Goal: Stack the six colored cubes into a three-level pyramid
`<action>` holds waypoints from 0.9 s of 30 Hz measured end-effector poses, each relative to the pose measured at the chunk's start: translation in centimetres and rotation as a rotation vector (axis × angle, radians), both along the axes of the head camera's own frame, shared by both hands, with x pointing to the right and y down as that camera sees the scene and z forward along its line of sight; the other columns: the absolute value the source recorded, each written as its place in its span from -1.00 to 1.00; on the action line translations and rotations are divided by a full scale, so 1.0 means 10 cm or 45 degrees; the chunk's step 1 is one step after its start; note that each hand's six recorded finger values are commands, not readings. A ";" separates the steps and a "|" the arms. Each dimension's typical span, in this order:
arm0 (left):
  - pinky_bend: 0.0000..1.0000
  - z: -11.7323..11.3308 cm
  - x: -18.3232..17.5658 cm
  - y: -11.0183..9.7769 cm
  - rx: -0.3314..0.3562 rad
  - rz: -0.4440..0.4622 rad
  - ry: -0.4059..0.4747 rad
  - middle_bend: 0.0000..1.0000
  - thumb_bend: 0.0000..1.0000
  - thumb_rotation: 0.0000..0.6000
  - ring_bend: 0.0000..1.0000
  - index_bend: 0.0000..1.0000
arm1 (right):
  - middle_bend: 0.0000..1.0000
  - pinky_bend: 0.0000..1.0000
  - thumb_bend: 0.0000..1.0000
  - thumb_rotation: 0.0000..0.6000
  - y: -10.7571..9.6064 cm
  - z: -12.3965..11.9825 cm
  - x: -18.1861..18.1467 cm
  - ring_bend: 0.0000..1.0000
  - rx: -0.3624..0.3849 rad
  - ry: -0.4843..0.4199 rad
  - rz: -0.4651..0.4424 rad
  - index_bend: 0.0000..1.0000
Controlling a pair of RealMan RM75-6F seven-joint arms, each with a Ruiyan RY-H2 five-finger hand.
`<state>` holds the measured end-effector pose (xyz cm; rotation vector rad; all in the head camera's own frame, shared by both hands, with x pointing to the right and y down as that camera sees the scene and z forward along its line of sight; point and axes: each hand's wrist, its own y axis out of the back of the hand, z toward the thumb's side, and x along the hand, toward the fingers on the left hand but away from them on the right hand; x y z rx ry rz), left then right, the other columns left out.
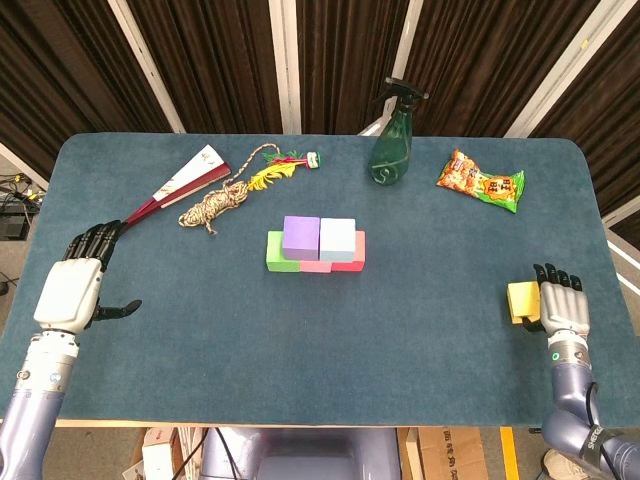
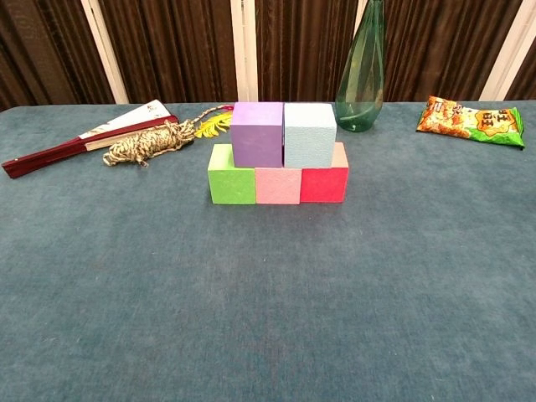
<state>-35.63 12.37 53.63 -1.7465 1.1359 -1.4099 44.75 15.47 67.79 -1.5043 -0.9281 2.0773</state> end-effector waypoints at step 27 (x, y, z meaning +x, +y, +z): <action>-0.83 0.00 0.00 0.00 -0.007 -0.009 0.019 -0.93 -0.67 1.00 -0.90 -1.00 | 0.02 -0.75 -0.42 1.00 0.03 0.05 0.08 -0.17 -0.031 -0.013 0.066 -0.68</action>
